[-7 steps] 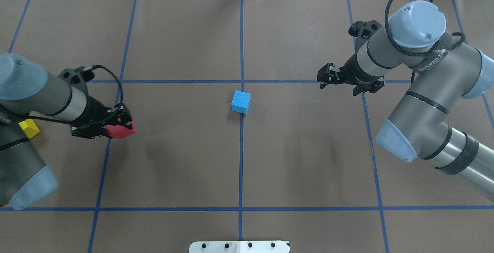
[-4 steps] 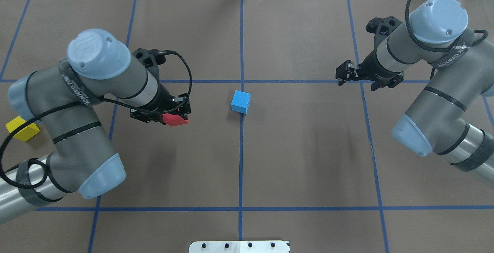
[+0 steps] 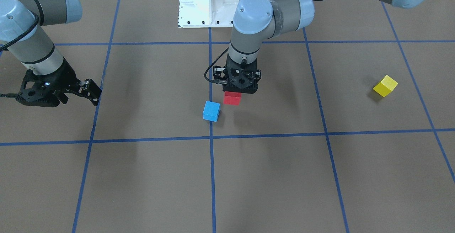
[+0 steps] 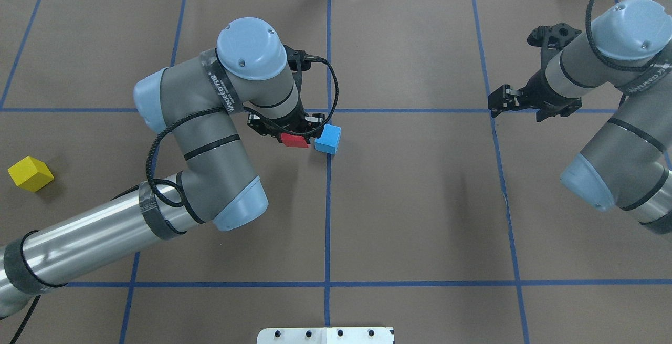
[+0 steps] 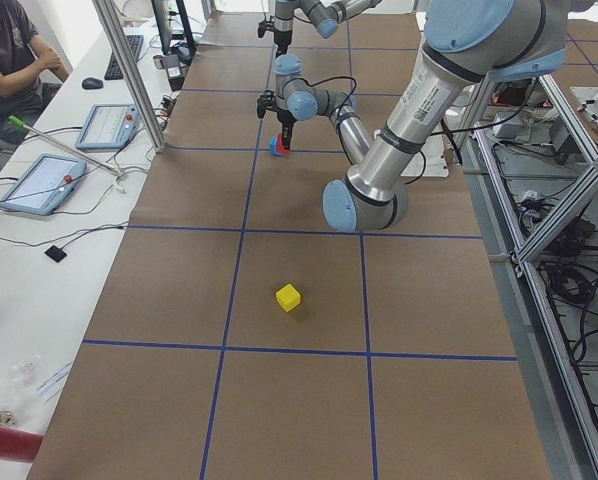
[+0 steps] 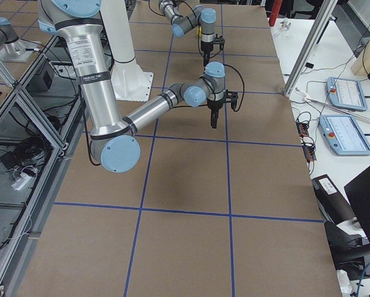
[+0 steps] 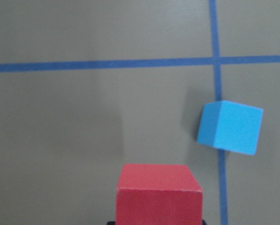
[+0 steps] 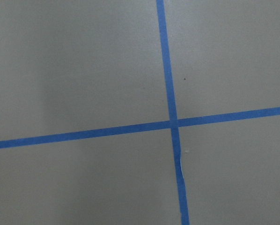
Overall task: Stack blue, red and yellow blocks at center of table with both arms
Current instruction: 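Carry the red cube with the left gripper over the blue cube, then lower the red cube onto the blue cube with the left gripper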
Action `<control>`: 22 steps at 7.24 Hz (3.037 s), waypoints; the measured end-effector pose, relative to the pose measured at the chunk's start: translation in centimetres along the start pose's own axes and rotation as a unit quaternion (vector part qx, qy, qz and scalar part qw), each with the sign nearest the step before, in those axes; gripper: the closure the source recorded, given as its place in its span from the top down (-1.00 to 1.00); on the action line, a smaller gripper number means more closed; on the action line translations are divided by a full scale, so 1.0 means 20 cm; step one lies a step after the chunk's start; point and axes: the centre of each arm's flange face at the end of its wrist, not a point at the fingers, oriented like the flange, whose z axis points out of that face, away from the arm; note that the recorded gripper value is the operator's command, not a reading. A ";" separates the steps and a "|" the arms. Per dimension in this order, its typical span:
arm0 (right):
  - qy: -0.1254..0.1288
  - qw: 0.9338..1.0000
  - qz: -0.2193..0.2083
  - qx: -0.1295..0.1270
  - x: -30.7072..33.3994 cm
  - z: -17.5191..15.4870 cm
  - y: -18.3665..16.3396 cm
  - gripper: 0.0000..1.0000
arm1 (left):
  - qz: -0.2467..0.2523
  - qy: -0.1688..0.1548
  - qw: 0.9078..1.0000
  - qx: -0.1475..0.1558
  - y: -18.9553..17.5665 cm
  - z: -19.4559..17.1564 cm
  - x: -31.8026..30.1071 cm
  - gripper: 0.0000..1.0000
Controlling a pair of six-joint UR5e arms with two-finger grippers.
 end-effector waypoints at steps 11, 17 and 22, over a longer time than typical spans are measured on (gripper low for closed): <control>-0.002 1.000 -0.005 0.001 0.12 0.06 0.04 0.99 | 0.062 -0.054 0.996 -0.032 -0.22 0.09 0.37 -1.00; -0.002 1.000 -0.005 -0.001 0.12 0.07 0.03 0.99 | 0.058 -0.055 0.996 -0.048 -0.21 0.13 0.36 -1.00; 0.000 1.000 -0.004 -0.001 0.13 0.08 0.03 0.99 | 0.059 -0.055 0.996 -0.048 -0.20 0.13 0.37 -1.00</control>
